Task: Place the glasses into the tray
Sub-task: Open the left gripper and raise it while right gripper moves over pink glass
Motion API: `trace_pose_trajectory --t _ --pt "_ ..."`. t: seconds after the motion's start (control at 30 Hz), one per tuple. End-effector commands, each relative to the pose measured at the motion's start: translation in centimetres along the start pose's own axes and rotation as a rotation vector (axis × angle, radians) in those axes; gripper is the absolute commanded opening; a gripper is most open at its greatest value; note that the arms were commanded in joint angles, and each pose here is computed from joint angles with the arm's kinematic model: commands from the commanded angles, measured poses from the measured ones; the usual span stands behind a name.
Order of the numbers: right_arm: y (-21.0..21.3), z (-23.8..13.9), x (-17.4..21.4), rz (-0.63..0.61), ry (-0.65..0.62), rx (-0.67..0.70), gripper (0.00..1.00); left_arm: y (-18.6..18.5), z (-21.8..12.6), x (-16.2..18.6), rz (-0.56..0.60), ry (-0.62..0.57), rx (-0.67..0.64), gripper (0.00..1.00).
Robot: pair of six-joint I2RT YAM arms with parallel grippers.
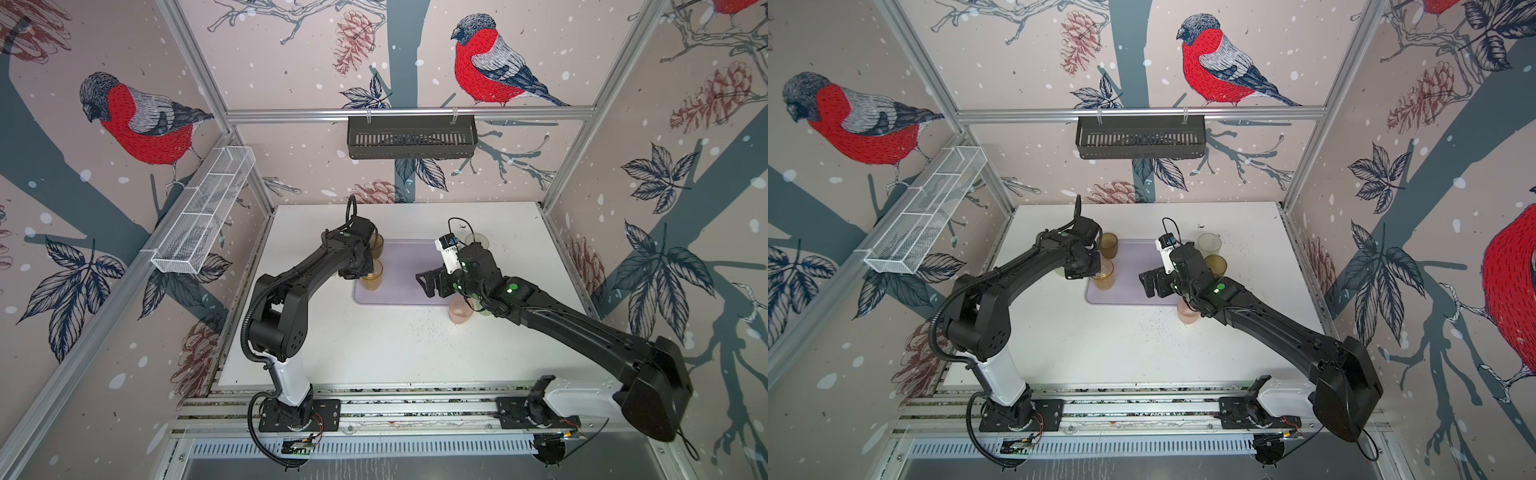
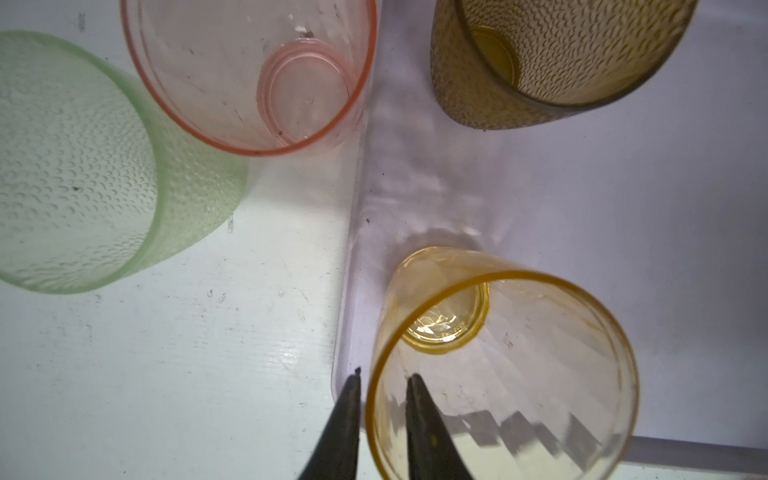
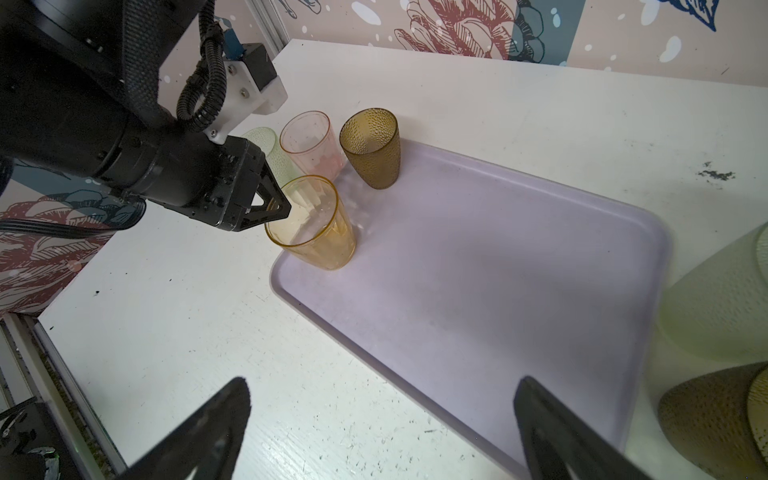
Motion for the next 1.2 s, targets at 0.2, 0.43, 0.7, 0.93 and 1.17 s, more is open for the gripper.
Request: trace_pose_trajectory --t 0.2,0.43,0.7,0.93,1.17 --pt "0.2 -0.3 -0.7 -0.008 -0.030 -0.006 1.00 0.1 -1.7 -0.7 0.007 -0.025 0.001 0.36" --pt "-0.7 -0.9 -0.8 0.008 -0.014 0.027 1.00 0.4 -3.4 -0.7 0.013 -0.050 -0.023 0.50" --pt "-2.2 -2.2 -1.1 0.029 0.040 0.092 1.00 0.4 -5.8 -0.8 0.018 -0.097 0.020 0.68" --pt "-3.4 -2.9 -1.4 0.047 0.083 0.141 1.00 -0.1 -7.2 -1.0 0.041 -0.135 0.087 0.78" --pt "-4.7 -3.4 -1.7 0.062 0.115 0.217 0.98 -0.5 -8.4 -1.0 0.071 -0.179 0.141 0.80"
Point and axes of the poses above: each gripper's point midway between its finger pads, its own z axis out along the fingers, its own y axis along the line the jaws close on, x = y × z, the point moved 10 cm from there along -z, back along the fingers, and after that the axes turned 15 degrees about z, right-handed, at the moved point
